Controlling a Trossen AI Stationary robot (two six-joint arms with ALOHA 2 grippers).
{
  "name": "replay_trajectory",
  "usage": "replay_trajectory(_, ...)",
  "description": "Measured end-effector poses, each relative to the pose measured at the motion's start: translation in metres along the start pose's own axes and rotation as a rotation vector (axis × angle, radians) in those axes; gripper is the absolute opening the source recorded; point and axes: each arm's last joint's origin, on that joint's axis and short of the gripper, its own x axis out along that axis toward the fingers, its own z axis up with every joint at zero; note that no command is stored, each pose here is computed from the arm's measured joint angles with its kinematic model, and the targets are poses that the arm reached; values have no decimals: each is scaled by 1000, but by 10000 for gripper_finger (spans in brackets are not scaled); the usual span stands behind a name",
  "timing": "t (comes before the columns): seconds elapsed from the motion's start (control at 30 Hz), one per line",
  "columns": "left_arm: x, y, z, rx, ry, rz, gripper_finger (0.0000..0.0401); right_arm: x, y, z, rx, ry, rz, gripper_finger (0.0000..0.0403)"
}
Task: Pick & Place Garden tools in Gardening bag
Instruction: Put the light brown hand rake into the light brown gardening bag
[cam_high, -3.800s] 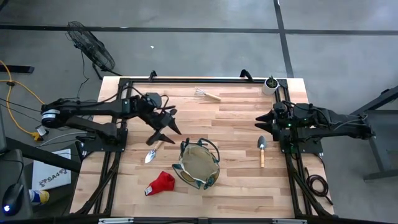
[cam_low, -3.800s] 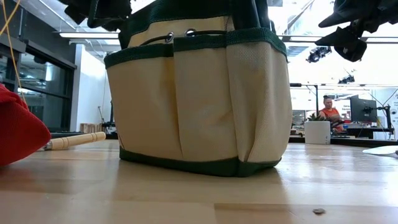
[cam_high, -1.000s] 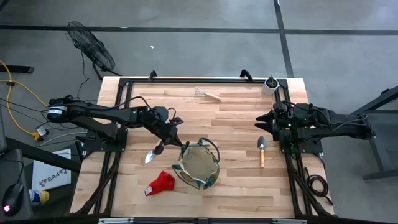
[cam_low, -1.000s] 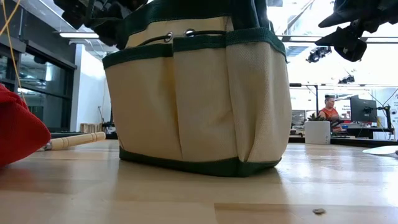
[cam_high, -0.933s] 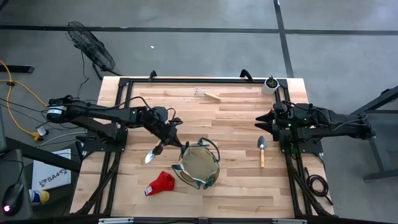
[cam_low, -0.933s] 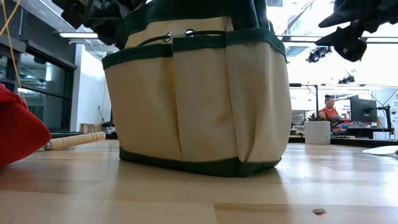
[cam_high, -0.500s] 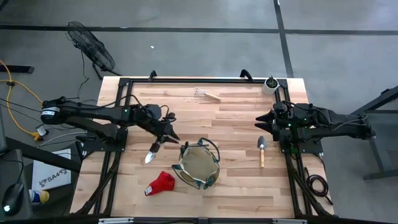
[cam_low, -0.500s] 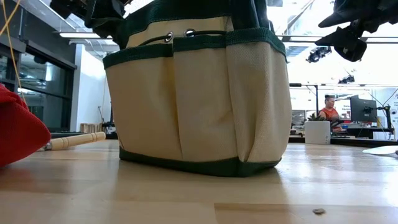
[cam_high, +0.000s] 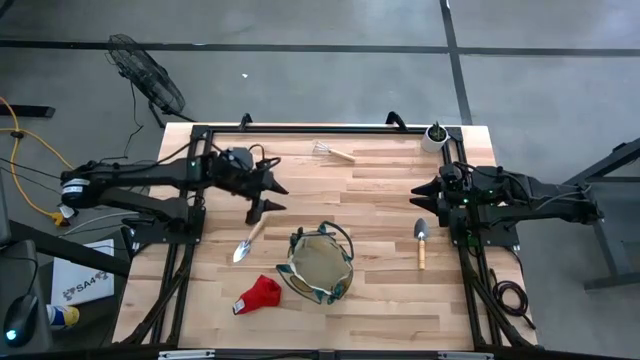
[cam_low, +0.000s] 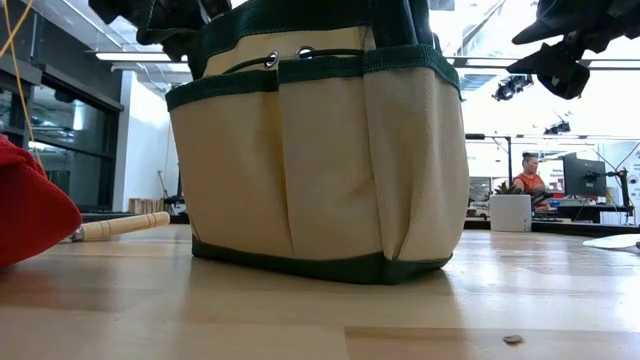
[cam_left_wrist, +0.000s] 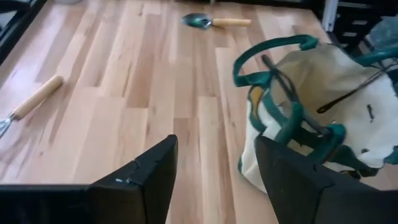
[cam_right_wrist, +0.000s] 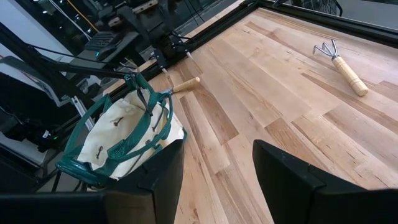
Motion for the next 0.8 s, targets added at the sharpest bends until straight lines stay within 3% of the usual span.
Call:
replay_trajectory(0.3,5,25,12,-77,90,78,214,0,0,0,0,0,0,184)
replay_trajectory(0.53,16,33,12,-100,134,64,214,0,0,0,0,0,0,184)
replay_trajectory(0.8,14,48,12,-154,132,179,214,0,0,0,0,0,0,184)
